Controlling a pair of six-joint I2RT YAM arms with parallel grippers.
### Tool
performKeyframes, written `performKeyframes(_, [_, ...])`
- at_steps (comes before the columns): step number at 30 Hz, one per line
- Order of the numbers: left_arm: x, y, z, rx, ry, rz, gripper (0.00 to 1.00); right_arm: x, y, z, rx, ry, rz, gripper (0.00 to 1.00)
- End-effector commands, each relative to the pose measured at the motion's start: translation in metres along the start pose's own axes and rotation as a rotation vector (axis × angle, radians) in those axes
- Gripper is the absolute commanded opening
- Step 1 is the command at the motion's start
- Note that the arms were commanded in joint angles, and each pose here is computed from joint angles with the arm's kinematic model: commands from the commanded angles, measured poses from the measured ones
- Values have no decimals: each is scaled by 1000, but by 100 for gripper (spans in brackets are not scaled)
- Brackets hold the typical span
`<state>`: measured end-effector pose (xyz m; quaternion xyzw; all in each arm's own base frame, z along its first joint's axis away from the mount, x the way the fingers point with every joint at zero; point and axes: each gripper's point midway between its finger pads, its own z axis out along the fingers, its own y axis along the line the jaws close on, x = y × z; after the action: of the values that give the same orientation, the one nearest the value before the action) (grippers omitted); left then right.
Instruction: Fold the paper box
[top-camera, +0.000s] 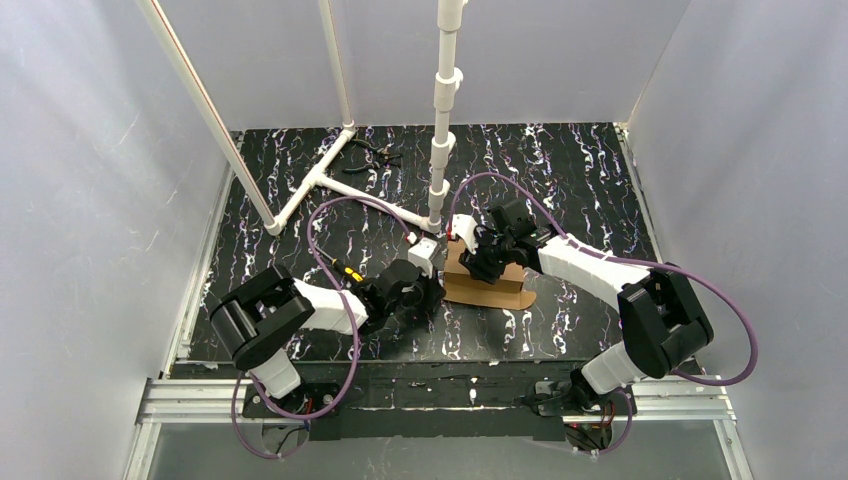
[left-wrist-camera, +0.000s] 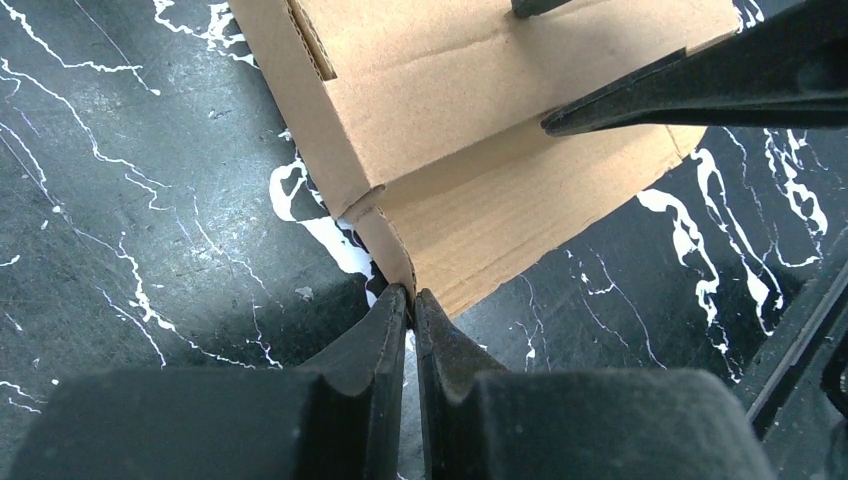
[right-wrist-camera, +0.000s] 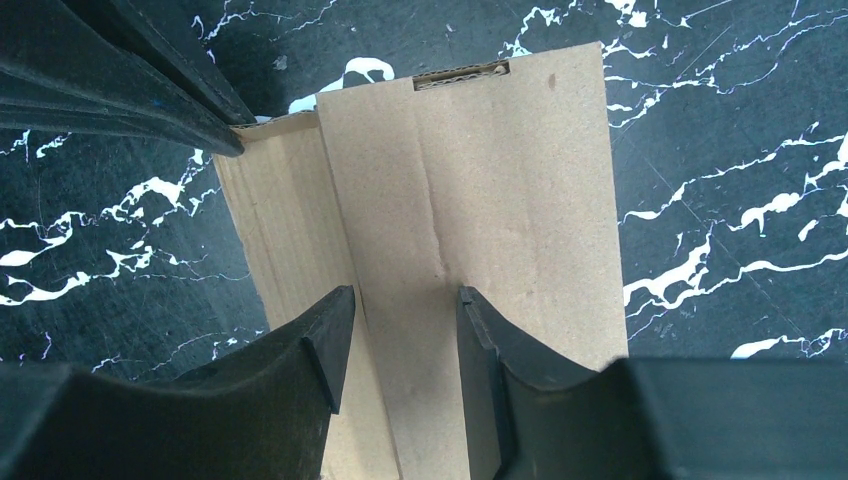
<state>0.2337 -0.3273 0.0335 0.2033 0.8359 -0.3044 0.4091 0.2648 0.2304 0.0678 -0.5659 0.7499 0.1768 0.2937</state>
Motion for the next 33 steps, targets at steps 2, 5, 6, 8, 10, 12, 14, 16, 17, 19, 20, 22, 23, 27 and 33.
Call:
performKeyframes(2, [-40, -13, -6, 43, -68, -31, 7, 45, 31, 10, -115, 153, 88, 50])
performKeyframes(5, [-46, -17, -6, 65, -60, -35, 7, 47, 32, 10, -116, 156, 88, 50])
performKeyframes(6, [-47, -19, -6, 79, -55, -35, 7, 46, 32, 10, -116, 156, 88, 50])
performKeyframes(8, [-51, -21, -6, 98, -50, -39, 7, 46, 32, 10, -117, 155, 88, 50])
performKeyframes(10, [-54, -25, -6, 128, -37, -45, 7, 47, 32, 11, -118, 157, 88, 50])
performKeyframes(12, [-56, -25, -6, 137, -26, -54, 7, 47, 32, 11, -118, 158, 88, 50])
performKeyframes(14, [-57, -23, -6, 140, -20, -71, 7, 48, 33, 11, -121, 160, 89, 50])
performKeyframes(16, [-59, -20, -6, 145, -15, -95, 7, 48, 33, 11, -122, 159, 89, 50])
performKeyframes(17, [-60, -18, -6, 146, -8, -106, 7, 48, 33, 11, -122, 160, 87, 50])
performKeyframes(19, [-62, -17, -5, 154, 6, -129, 7, 48, 33, 11, -125, 160, 86, 50])
performKeyframes(20, [-66, -18, -4, 159, 11, -140, 7, 48, 33, 11, -126, 162, 87, 50])
performKeyframes(22, [-69, -18, -2, 165, 33, -170, 7, 49, 33, 11, -126, 163, 85, 50])
performKeyframes(23, [-68, -17, -1, 159, 53, -190, 6, 49, 34, 11, -127, 164, 85, 50])
performKeyframes(27, [-77, -18, 2, 152, 68, -264, 6, 49, 35, 12, -132, 164, 87, 50])
performKeyframes(33, [-77, -12, 1, 112, 73, -315, 6, 49, 35, 11, -132, 163, 86, 49])
